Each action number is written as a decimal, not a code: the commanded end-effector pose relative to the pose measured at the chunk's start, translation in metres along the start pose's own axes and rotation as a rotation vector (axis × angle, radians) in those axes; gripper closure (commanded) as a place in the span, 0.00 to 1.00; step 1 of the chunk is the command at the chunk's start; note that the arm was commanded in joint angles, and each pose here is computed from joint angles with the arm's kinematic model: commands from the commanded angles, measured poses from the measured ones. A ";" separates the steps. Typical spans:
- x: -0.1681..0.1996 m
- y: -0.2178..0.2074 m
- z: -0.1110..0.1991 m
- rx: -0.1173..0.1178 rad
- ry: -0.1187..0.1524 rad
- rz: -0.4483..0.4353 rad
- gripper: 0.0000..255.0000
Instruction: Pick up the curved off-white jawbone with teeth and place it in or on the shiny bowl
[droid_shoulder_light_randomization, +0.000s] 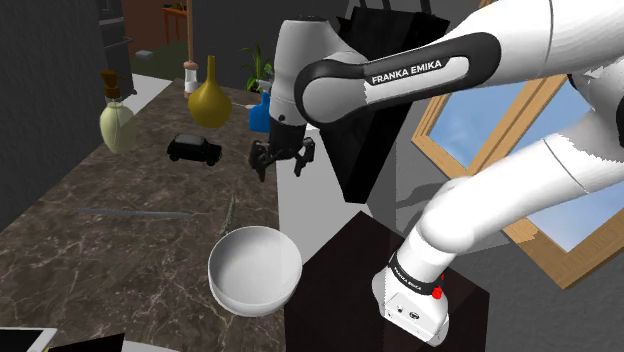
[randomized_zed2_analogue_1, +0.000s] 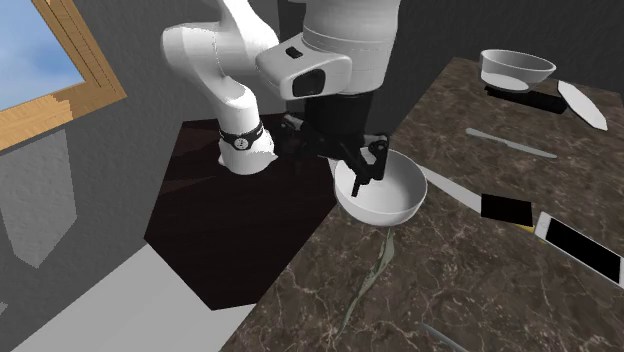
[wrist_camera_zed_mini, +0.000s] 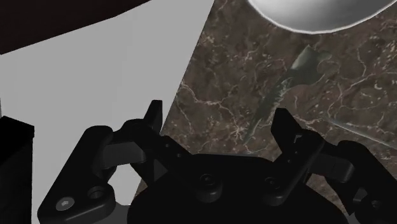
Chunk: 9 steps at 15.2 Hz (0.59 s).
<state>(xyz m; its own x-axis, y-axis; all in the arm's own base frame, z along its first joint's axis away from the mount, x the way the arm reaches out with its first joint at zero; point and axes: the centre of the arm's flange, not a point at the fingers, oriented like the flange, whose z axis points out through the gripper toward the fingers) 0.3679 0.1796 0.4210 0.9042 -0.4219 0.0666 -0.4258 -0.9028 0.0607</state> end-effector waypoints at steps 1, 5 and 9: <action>0.003 -0.020 0.021 -0.003 0.009 0.057 0.00; 0.015 -0.056 0.059 -0.014 0.027 0.163 0.00; 0.031 -0.090 0.097 -0.026 0.045 0.268 0.00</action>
<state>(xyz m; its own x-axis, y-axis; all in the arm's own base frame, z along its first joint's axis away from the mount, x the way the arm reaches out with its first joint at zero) 0.4309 0.2352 0.3305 0.7788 -0.6160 0.1183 -0.6251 -0.7780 0.0637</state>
